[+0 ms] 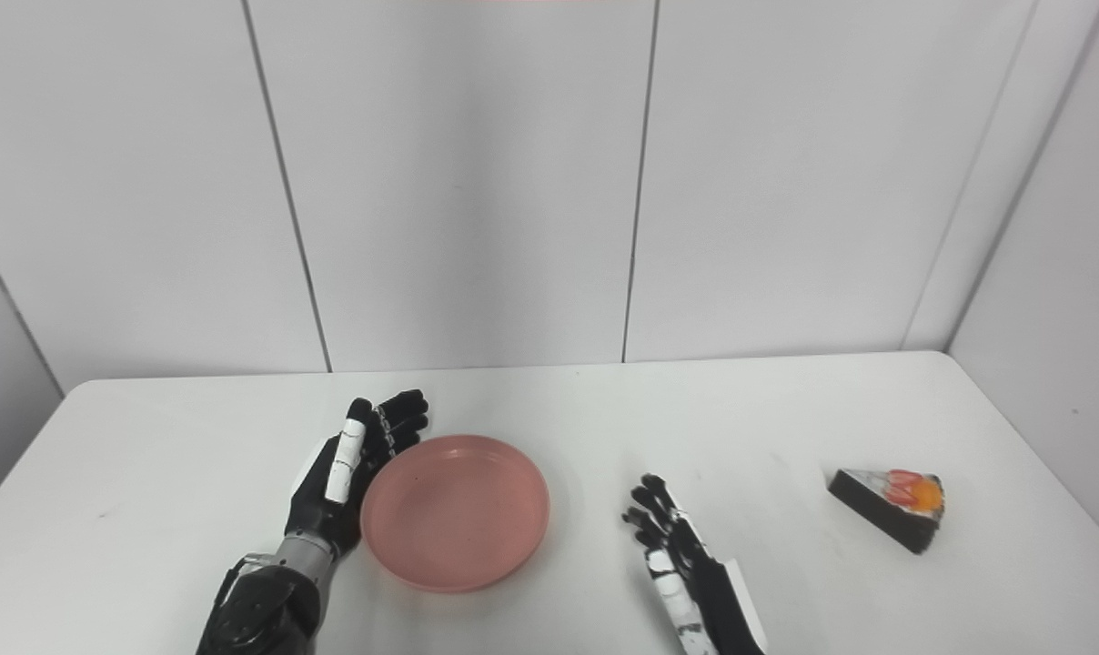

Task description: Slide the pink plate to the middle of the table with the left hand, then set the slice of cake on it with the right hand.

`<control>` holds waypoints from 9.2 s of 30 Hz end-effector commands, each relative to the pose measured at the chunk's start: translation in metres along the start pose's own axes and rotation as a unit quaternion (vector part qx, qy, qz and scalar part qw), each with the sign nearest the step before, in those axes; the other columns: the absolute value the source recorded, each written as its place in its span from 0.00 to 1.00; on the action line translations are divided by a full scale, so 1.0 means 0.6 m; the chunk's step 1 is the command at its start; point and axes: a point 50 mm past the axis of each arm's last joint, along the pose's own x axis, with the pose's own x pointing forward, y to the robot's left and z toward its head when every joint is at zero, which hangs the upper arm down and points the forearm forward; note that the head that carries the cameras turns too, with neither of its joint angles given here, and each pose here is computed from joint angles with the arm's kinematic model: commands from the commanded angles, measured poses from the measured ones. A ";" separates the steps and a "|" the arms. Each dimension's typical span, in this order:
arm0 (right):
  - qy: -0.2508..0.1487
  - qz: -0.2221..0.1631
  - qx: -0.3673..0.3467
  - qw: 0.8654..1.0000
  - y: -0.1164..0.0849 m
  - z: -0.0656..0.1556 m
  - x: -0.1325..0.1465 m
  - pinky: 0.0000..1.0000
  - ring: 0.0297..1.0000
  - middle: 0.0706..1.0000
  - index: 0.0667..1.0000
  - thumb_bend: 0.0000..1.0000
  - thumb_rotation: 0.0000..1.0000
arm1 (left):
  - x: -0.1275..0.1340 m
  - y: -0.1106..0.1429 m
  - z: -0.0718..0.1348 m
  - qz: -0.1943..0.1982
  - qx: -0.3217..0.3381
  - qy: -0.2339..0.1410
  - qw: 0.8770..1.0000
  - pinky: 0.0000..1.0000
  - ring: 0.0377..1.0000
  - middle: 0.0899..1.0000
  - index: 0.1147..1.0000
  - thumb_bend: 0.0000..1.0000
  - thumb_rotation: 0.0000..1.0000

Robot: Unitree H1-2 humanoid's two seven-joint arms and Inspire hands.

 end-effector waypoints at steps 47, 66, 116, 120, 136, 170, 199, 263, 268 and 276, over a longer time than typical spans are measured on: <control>-0.068 -0.082 -0.480 0.870 -0.149 0.239 0.055 0.68 0.80 0.85 0.87 0.82 0.82 | 0.032 -0.025 0.019 -0.021 -0.002 -0.029 0.999 0.94 0.85 0.79 0.67 0.87 0.94; 0.020 -0.076 -0.713 0.697 -0.326 0.295 0.093 0.70 0.76 0.78 0.80 1.00 0.83 | 0.028 -0.031 0.012 -0.017 0.005 -0.027 0.999 0.90 0.85 0.80 0.68 0.85 0.94; 0.207 -0.052 -0.629 0.748 -0.490 0.144 0.119 0.54 0.61 0.66 0.73 0.85 0.42 | 0.016 -0.035 0.003 -0.036 -0.010 -0.015 0.999 0.88 0.84 0.79 0.68 0.84 0.91; 0.186 -0.062 -0.622 0.758 -0.489 0.137 0.117 0.36 0.40 0.46 0.61 0.76 0.24 | 0.016 -0.037 0.006 -0.036 -0.013 -0.016 0.999 0.88 0.83 0.79 0.68 0.83 0.90; 0.173 -0.071 -0.611 0.769 -0.484 0.120 0.114 0.24 0.28 0.34 0.45 0.52 0.13 | 0.015 -0.038 0.003 -0.038 -0.012 -0.011 0.999 0.90 0.84 0.80 0.68 0.81 0.90; -0.109 -0.010 -0.526 0.843 -0.225 0.311 0.198 0.19 0.23 0.29 0.45 0.51 0.14 | 0.011 -0.074 0.002 -0.046 0.013 -0.010 0.999 0.89 0.82 0.81 0.70 0.80 0.94; -0.105 0.129 -0.457 0.874 -0.016 0.198 0.291 0.26 0.31 0.38 0.49 0.52 0.01 | 0.004 -0.134 -0.017 -0.042 -0.002 -0.011 0.999 0.86 0.81 0.79 0.72 0.80 1.00; -0.150 0.089 -0.417 0.892 -0.028 0.132 0.262 0.72 0.86 0.89 0.89 0.87 0.84 | -0.009 -0.111 -0.002 -0.018 -0.008 -0.029 0.999 0.84 0.85 0.81 0.74 0.77 0.99; -0.177 0.002 -0.291 0.940 -0.047 0.114 0.247 0.75 0.83 0.84 0.83 0.76 0.92 | -0.016 -0.114 0.001 0.025 0.007 -0.048 0.999 0.86 0.86 0.82 0.77 0.80 0.97; -0.146 -0.134 -0.089 0.976 -0.087 0.057 0.222 0.74 0.83 0.84 0.85 0.67 1.00 | -0.030 -0.115 0.003 0.091 0.016 -0.065 0.994 0.91 0.91 0.89 0.84 0.82 0.99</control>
